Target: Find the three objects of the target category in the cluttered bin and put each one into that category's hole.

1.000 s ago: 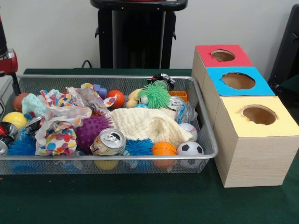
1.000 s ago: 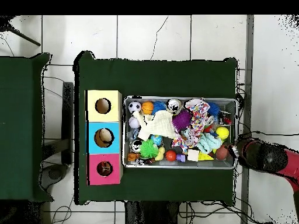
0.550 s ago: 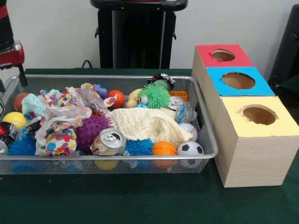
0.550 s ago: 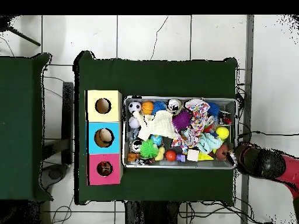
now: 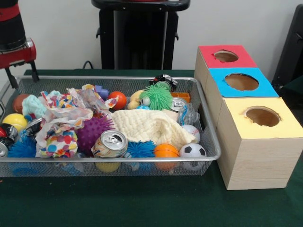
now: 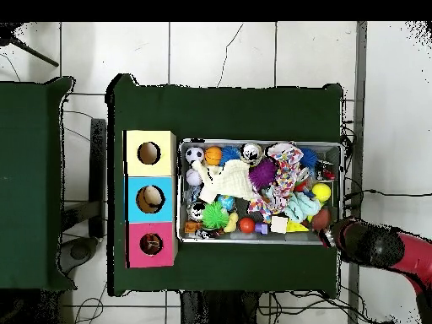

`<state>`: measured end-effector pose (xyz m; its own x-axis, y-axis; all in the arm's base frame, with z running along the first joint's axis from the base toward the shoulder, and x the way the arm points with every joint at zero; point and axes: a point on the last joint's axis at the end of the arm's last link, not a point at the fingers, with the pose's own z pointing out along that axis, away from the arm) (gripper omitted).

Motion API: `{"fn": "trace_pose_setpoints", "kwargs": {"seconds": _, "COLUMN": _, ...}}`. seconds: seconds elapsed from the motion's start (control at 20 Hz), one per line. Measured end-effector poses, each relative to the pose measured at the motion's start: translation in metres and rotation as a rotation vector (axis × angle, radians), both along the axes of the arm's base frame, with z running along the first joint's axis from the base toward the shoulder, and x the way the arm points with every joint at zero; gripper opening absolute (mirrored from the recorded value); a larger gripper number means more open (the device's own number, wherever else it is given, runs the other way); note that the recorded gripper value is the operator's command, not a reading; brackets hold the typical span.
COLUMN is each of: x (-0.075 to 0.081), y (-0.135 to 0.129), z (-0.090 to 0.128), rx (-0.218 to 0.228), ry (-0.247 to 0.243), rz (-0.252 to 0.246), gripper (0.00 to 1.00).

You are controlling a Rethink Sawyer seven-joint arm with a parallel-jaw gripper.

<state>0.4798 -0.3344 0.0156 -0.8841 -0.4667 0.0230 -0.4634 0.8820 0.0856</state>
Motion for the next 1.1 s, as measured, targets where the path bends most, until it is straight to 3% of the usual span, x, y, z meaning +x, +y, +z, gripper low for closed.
{"fn": "trace_pose_setpoints", "kwargs": {"seconds": 0.45, "x": -0.009, "y": 0.013, "z": -0.032, "rx": 0.063, "ry": -0.002, "rz": -0.018, "gripper": 1.00}}
{"fn": "trace_pose_setpoints", "kwargs": {"seconds": 1.1, "x": 0.004, "y": 0.006, "z": -0.031, "rx": 0.047, "ry": -0.025, "rz": -0.023, "gripper": 1.00}}
